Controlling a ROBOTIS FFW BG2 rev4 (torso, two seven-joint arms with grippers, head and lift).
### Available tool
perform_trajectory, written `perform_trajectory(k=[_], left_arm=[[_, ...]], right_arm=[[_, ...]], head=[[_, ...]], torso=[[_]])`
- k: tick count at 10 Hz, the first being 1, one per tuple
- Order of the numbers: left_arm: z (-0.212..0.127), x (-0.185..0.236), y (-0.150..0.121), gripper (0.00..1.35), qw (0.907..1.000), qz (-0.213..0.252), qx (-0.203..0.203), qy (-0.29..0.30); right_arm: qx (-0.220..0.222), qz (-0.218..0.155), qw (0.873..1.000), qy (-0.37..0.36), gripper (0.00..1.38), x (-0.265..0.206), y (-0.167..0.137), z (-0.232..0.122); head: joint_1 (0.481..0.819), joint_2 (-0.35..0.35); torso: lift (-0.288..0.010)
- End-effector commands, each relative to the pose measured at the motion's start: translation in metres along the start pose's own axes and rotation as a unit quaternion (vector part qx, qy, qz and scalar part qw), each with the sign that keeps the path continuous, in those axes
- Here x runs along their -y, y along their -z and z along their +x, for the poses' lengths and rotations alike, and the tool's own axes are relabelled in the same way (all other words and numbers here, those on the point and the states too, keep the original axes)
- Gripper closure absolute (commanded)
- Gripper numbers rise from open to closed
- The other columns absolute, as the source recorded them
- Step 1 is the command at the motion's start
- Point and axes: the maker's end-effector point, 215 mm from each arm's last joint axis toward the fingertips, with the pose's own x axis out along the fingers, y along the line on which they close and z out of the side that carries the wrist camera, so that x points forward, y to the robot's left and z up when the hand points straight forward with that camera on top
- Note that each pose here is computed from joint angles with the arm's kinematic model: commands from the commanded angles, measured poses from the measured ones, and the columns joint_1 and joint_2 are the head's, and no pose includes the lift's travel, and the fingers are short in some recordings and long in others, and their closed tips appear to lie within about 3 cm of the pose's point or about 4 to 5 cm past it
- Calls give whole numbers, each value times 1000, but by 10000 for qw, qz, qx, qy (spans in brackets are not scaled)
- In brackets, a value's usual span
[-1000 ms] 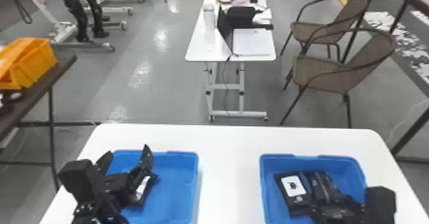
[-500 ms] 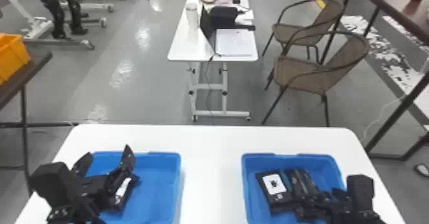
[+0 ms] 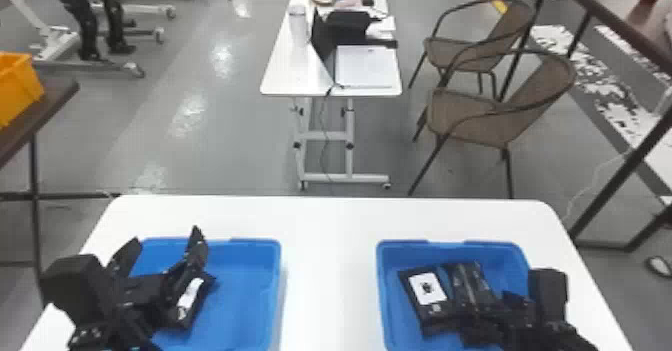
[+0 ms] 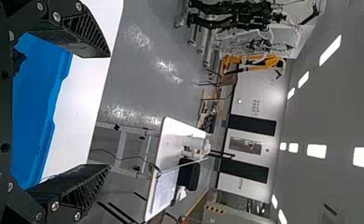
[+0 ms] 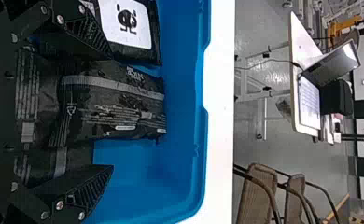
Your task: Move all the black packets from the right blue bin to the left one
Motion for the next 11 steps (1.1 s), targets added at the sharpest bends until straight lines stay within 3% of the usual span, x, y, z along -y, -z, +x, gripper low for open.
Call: perform_trajectory(k=[1, 2, 3, 8, 9, 11], left_arm=[[0, 1, 0, 191, 10000, -3, -8, 8], [0, 0, 0, 191, 10000, -1, -6, 8], [0, 1, 1, 191, 10000, 7, -14, 13], [5, 3, 8, 191, 9996, -195, -154, 138], [4, 2, -2, 191, 9998, -121, 40, 155], [4, -1, 4, 191, 9997, -172, -81, 159]], right_arm=[[-71, 97, 9997, -200, 415, -8, 3, 10], [-53, 180, 9995, -267, 884, -14, 2, 12], [-50, 433, 9985, -323, 1052, -17, 5, 11], [294, 551, 9968, -509, 1082, -34, -22, -17], [499, 490, 9954, -657, 1081, -43, -47, -36], [977, 166, 9902, -988, 1081, -63, -121, -71]], head=[[695, 17], [695, 24], [695, 31], [695, 47], [695, 51], [695, 66]], torso=[[0], [0], [0], [0], [0], [0]])
